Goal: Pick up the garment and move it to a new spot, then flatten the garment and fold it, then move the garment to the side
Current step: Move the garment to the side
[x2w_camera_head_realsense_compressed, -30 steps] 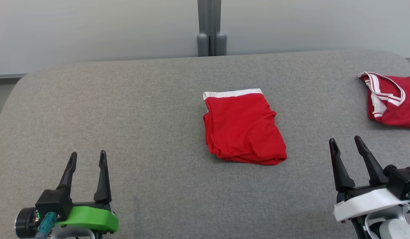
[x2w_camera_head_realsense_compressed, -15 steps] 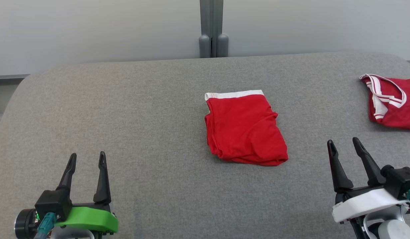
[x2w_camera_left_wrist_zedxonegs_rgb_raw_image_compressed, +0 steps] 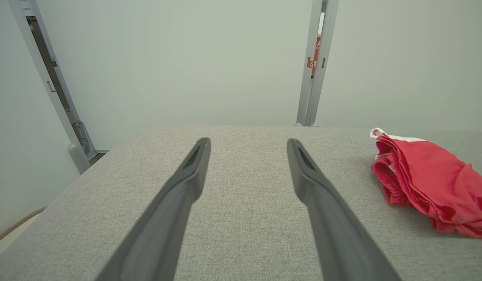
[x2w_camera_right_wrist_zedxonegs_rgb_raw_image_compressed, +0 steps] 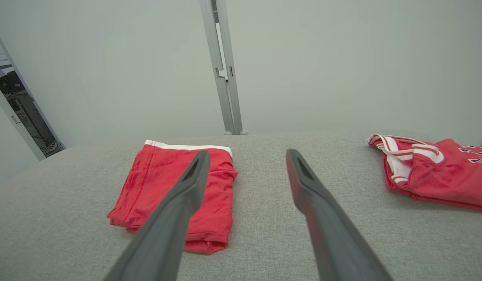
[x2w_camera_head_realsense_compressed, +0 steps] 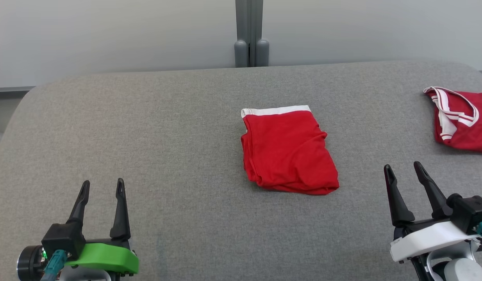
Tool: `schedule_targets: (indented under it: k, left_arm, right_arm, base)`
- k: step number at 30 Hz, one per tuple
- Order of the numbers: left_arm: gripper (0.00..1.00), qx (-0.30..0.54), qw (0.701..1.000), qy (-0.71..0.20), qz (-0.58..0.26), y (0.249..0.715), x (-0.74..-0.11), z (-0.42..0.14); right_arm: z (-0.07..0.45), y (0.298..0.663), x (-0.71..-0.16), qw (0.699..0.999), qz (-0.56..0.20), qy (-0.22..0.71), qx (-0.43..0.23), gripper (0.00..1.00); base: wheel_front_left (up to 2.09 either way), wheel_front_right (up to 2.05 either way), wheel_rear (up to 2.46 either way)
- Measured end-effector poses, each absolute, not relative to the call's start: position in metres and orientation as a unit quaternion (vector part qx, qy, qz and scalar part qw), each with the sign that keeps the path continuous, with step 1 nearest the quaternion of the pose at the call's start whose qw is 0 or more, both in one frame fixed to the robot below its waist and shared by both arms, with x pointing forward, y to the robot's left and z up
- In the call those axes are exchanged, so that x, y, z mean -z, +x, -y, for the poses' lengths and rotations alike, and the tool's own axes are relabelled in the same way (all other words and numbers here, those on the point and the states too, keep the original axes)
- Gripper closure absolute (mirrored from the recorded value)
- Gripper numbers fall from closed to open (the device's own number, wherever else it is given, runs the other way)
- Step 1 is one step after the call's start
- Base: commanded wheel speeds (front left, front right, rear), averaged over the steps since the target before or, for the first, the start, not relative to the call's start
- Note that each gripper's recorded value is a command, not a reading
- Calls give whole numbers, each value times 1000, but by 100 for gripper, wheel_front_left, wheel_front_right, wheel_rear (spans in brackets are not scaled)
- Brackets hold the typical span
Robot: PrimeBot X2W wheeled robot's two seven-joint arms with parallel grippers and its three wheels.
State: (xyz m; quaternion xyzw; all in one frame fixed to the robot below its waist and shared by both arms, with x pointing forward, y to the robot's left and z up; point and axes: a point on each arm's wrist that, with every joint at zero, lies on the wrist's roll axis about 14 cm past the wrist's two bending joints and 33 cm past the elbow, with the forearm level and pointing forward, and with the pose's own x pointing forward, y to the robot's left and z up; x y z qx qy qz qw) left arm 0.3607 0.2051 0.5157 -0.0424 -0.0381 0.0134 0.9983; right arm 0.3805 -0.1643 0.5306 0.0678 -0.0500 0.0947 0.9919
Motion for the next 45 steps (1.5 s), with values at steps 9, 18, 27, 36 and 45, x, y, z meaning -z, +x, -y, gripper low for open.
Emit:
schedule_targets:
  k: [9,18,27,36,45]
  left_arm:
    - [0,-13,998,-44,38,360,-515,-204]
    - [0,-14,998,-46,27,360,-506,-202]
    - [0,-17,998,-50,18,372,-497,-200]
    - [0,-22,998,-51,8,385,-487,-197]
    - [0,-37,998,-47,-13,391,-472,-204]
  right_arm:
    - [166,380,-526,993,41,64,-95,0]
    - [156,412,-542,990,59,33,-127,0]
    - [132,473,-555,983,59,-13,-173,0]
    - [112,515,-504,979,-21,-30,-199,0]
    - [89,518,-422,967,-130,-13,-219,0]
  base:
    - [0,0,0]
    - [0,0,0]
    - [0,0,0]
    - [0,0,0]
    - [0,0,0]
